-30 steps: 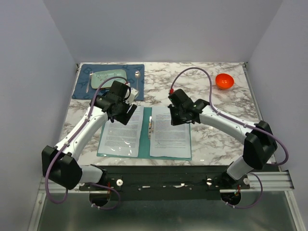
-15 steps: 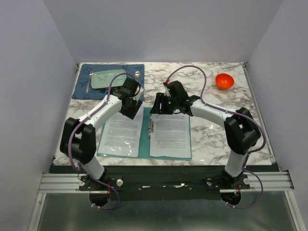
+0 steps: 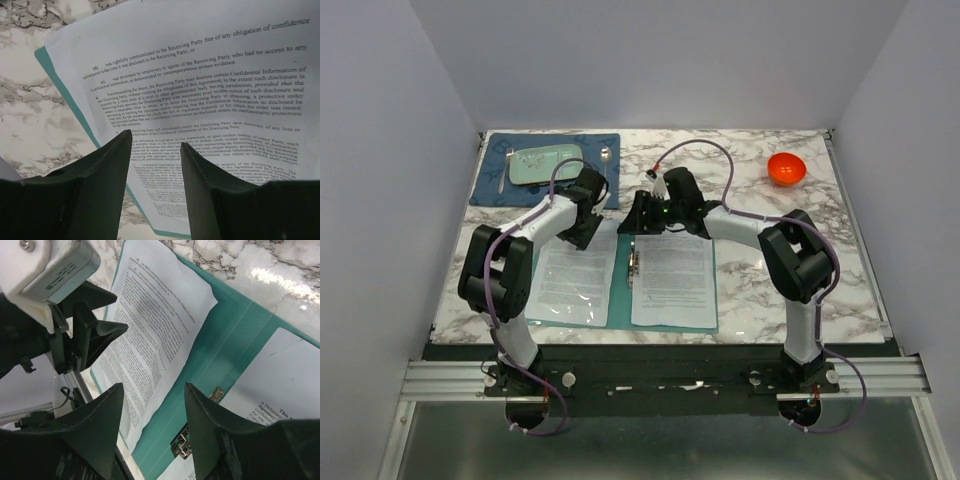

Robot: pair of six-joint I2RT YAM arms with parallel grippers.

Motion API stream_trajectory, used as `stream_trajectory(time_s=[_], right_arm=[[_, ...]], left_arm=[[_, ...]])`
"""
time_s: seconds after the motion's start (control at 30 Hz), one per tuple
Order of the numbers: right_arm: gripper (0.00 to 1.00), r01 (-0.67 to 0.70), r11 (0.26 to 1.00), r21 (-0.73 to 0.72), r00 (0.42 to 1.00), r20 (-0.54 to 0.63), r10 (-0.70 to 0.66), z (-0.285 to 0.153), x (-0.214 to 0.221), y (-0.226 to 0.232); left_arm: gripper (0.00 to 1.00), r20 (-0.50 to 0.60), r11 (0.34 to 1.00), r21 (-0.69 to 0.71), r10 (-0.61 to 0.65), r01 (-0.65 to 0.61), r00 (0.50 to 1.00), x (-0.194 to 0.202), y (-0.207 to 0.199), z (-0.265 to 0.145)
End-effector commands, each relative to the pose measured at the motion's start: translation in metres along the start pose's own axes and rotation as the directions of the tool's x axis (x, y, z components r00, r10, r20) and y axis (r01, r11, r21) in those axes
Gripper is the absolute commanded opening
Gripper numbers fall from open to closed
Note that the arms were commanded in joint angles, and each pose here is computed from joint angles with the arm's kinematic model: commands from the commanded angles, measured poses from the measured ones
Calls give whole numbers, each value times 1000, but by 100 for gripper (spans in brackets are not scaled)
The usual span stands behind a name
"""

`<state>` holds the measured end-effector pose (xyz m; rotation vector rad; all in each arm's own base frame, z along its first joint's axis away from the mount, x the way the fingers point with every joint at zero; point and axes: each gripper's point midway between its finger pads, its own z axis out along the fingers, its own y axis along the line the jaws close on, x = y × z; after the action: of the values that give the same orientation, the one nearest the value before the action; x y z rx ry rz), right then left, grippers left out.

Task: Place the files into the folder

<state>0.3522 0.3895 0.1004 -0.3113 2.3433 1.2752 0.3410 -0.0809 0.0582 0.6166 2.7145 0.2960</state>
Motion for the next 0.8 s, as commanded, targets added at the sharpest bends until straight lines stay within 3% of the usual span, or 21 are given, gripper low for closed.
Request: stream_trajectory(time_s=[0.0,0.33,0.53,0.77], right_arm=[[60,15,998,-63,1000,-3,-15,7,0,-5],[59,-22,999,-25,1000,-10,22,12,3,-25],[69,-62,997,50,998,-30,64,14,9,-40],[69,-90,993,79,994,-61,95,16,15,-46]], left_arm=[[56,-54,1000,-3,0,-1,999,8,4,18],[57,-126,1000,25,12,-9,992,22,3,36],[57,-134,999,39,18,-13,991,26,0,39],[57,-130,999,46,25,-19,991,25,0,39]])
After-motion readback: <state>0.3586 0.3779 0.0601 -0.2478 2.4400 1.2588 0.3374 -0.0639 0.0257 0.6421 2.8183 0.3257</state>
